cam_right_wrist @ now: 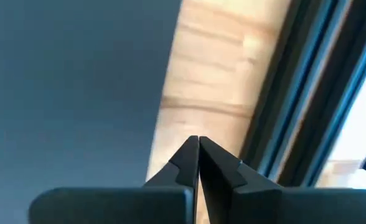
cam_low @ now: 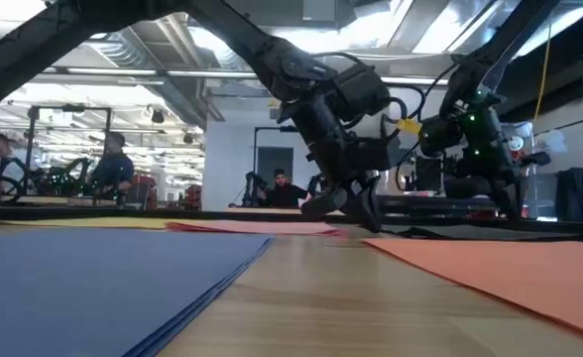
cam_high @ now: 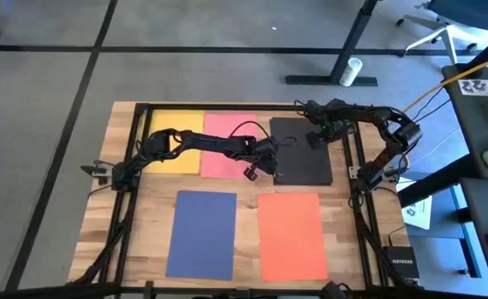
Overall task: Organize paper
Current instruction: Adjust the stacked black papers
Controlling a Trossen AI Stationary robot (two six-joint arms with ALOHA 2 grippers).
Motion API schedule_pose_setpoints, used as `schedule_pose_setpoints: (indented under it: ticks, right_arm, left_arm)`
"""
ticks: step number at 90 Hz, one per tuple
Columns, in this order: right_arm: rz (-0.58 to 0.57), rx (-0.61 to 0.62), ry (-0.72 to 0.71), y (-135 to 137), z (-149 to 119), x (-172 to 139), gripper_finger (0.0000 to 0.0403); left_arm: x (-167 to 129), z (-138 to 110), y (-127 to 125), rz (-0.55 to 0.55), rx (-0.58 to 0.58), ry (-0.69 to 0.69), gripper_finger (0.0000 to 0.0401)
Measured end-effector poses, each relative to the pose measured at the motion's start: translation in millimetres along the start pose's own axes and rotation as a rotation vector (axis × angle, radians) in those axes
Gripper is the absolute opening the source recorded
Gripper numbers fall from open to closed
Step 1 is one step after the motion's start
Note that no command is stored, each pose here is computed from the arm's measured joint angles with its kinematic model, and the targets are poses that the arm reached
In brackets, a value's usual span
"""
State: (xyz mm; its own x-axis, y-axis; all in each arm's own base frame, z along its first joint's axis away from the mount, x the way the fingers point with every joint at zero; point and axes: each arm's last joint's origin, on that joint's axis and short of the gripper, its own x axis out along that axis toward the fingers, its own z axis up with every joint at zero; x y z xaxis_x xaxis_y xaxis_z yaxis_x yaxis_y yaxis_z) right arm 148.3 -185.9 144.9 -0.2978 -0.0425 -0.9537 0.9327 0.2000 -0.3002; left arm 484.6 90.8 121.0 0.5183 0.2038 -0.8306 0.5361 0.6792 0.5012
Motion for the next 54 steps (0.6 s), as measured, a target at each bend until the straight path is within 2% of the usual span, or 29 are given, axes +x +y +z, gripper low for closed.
schedule_pose_setpoints:
  ticks: [8, 30, 54]
  right_arm:
    - [0.041, 0.013, 0.043, 3.3, -6.4, 4.2, 0.0]
    - [0.03, 0.065, 0.062, 5.0, -20.8, 20.6, 0.0]
    - [0.043, 0.028, 0.038, 13.6, -26.0, 20.6, 0.0]
  left_arm:
    - [-0.2, 1.2, -0.9, -0.001, 0.003, -0.002, 0.0]
    - [-1.0, 8.1, -5.2, 0.004, 0.044, -0.008, 0.0]
    - [-0.9, 9.3, -5.0, 0.011, 0.063, -0.016, 0.0]
